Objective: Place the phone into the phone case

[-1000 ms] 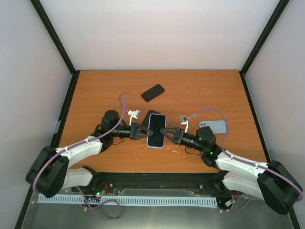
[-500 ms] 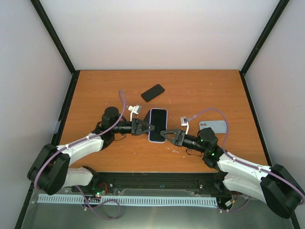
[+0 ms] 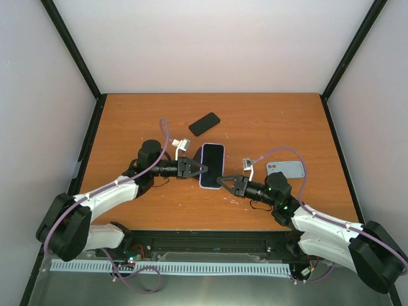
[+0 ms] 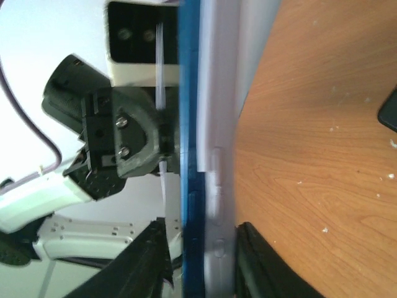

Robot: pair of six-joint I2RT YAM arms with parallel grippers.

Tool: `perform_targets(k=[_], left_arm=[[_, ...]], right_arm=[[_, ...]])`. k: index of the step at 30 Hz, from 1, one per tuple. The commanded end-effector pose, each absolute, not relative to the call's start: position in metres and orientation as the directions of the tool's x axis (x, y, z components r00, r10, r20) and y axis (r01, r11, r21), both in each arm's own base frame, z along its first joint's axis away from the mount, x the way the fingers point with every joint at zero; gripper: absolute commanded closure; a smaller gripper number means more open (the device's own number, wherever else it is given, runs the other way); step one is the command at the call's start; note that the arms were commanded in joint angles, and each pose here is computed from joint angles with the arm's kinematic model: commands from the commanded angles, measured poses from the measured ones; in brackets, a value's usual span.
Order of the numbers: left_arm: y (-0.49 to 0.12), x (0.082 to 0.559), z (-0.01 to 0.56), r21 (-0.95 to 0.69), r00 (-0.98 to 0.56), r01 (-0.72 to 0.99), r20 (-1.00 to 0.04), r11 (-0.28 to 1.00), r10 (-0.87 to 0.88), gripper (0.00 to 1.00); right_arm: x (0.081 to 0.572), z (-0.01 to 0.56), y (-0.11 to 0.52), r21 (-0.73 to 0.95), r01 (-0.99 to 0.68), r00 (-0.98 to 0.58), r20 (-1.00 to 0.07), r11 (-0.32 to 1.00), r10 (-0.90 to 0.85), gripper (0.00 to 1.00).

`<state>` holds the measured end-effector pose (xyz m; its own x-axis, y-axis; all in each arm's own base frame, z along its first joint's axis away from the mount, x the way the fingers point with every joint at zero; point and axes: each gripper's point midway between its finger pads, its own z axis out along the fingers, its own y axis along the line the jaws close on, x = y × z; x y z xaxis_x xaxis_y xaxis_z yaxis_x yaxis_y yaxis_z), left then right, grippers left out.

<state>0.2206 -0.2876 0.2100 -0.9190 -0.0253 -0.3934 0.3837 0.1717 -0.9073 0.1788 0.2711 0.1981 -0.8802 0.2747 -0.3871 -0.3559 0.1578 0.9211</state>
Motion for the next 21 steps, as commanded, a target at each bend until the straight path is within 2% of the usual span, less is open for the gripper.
perform_targets(k=[1, 4, 8, 14, 15, 18, 21], left_arm=[[-0.285, 0.247, 0.226, -0.829, -0.843, 0.495, -0.531, 0.26, -0.089, 0.94], [-0.283, 0.251, 0.216, -0.813, -0.838, 0.493, -0.539, 0.311, -0.081, 0.95], [-0.279, 0.253, 0.205, -0.794, -0.834, 0.488, -0.546, 0.362, -0.073, 0.94], [-0.274, 0.249, 0.199, -0.787, -0.833, 0.486, -0.548, 0.379, -0.071, 0.94], [-0.274, 0.248, 0.2, -0.795, -0.839, 0.478, -0.539, 0.373, -0.072, 0.94], [-0.28, 0.235, 0.211, -0.844, -0.869, 0.457, -0.491, 0.28, -0.062, 0.94], [-0.282, 0.225, 0.23, -0.874, -0.88, 0.453, -0.47, 0.178, -0.072, 0.94]], right_arm=[[0.173, 0.211, 0.269, 0.919, -0.372, -0.876, -0.393, 0.129, 0.278, 0.77], [0.174, 0.216, 0.268, 0.921, -0.369, -0.874, -0.39, 0.127, 0.291, 0.89], [0.174, 0.221, 0.268, 0.924, -0.363, -0.877, -0.382, 0.12, 0.292, 0.97], [0.175, 0.216, 0.27, 0.938, -0.324, -0.893, -0.345, 0.12, 0.29, 0.97], [0.175, 0.218, 0.27, 0.938, -0.328, -0.893, -0.346, 0.112, 0.287, 0.94], [0.17, 0.225, 0.274, 0.924, -0.375, -0.886, -0.382, 0.077, 0.263, 0.67], [0.163, 0.232, 0.278, 0.904, -0.425, -0.878, -0.422, 0.04, 0.227, 0.48]])
